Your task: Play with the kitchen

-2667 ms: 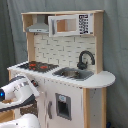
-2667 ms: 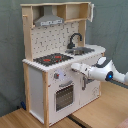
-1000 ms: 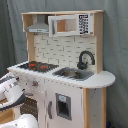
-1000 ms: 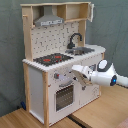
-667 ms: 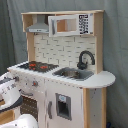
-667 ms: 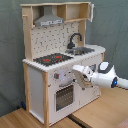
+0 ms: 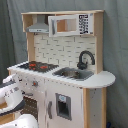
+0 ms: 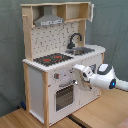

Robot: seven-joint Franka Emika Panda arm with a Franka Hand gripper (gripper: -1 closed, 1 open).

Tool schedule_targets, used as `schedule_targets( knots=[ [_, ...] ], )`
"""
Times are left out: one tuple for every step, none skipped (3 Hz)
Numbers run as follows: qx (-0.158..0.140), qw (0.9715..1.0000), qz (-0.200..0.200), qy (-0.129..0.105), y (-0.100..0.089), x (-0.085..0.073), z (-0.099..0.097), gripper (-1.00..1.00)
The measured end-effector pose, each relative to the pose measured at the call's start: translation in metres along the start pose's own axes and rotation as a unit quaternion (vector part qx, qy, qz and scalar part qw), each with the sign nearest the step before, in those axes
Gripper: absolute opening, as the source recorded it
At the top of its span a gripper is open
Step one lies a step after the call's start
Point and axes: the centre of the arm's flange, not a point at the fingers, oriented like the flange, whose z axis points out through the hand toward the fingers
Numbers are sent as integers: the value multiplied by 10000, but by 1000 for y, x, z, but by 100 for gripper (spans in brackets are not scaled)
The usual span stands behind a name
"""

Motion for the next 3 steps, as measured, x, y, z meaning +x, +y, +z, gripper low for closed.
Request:
schedule_targets(
  knots=[
    [-160, 9989, 376, -219, -8, -12, 5, 100],
    [-374, 9963, 673, -385, -15, -21, 5, 100],
    [-559, 9929, 919, -506, -27, -29, 3, 100]
  ],
)
